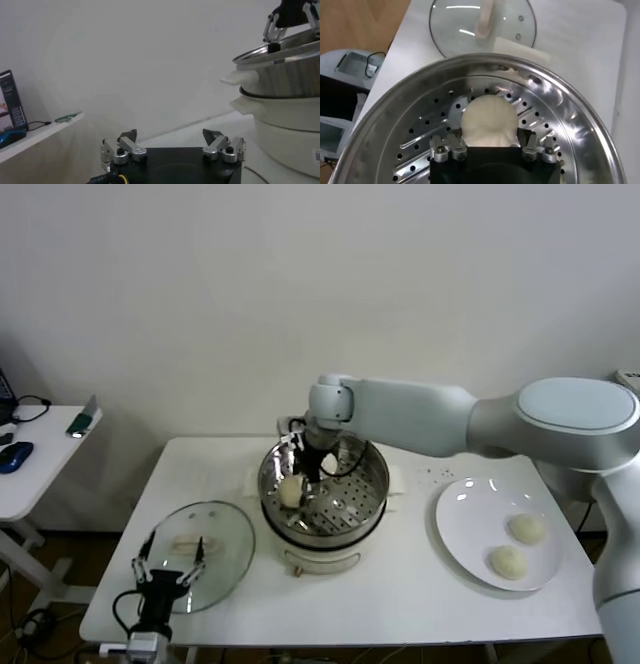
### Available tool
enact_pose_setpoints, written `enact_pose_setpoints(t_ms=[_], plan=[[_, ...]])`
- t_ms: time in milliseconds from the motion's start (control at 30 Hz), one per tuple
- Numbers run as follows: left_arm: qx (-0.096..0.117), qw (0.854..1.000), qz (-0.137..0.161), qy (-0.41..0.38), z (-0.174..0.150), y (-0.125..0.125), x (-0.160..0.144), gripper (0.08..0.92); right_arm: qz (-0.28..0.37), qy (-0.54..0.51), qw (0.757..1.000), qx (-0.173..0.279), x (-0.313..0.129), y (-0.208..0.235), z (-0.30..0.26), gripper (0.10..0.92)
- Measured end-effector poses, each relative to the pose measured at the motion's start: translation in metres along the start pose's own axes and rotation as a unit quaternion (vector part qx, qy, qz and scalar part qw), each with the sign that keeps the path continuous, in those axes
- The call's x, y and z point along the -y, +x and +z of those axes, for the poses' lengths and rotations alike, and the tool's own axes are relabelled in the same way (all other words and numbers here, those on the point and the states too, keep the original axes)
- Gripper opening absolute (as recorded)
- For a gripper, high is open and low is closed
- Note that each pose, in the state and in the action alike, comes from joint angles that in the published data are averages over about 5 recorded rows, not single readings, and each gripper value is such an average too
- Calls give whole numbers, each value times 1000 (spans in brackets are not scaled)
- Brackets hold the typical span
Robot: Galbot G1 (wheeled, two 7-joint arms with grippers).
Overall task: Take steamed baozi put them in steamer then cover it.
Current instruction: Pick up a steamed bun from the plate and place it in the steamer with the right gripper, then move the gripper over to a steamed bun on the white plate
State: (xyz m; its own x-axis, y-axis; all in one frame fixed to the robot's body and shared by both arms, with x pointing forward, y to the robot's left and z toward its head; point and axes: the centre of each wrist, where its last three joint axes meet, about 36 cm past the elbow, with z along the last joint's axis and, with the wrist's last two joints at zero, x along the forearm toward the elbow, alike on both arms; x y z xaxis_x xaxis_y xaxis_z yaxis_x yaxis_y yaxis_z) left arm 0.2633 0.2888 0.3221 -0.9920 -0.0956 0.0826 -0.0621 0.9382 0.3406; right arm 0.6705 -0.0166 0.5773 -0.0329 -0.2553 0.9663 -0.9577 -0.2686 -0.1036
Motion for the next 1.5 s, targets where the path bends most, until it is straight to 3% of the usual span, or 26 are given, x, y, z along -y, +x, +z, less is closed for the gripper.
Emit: enact_pose_setpoints(t_ms=[233,433,700,900,1100,1500], plan=[[-1,1000,-6,4,1,0,-3,823,6,-2,1000,5,1,9,5,822],[0,1000,-5,6,1,0,-2,823,14,1,1000,6,1,45,21,823],[0,1000,-3,6,4,-2,0,823,31,9,999,-11,-19,118,71,823],[-2,1000,-5,7,5,-2,-4,823,35,-1,999,-25,-55,143,126,823],[-6,1000,-9,7,6,-2,-9,823,36,-26,998,-42,-96,136,192,823],[-14,1000,-13,9,7,-1,-9,823,11,-92,993,-73,-171,69,309,823]])
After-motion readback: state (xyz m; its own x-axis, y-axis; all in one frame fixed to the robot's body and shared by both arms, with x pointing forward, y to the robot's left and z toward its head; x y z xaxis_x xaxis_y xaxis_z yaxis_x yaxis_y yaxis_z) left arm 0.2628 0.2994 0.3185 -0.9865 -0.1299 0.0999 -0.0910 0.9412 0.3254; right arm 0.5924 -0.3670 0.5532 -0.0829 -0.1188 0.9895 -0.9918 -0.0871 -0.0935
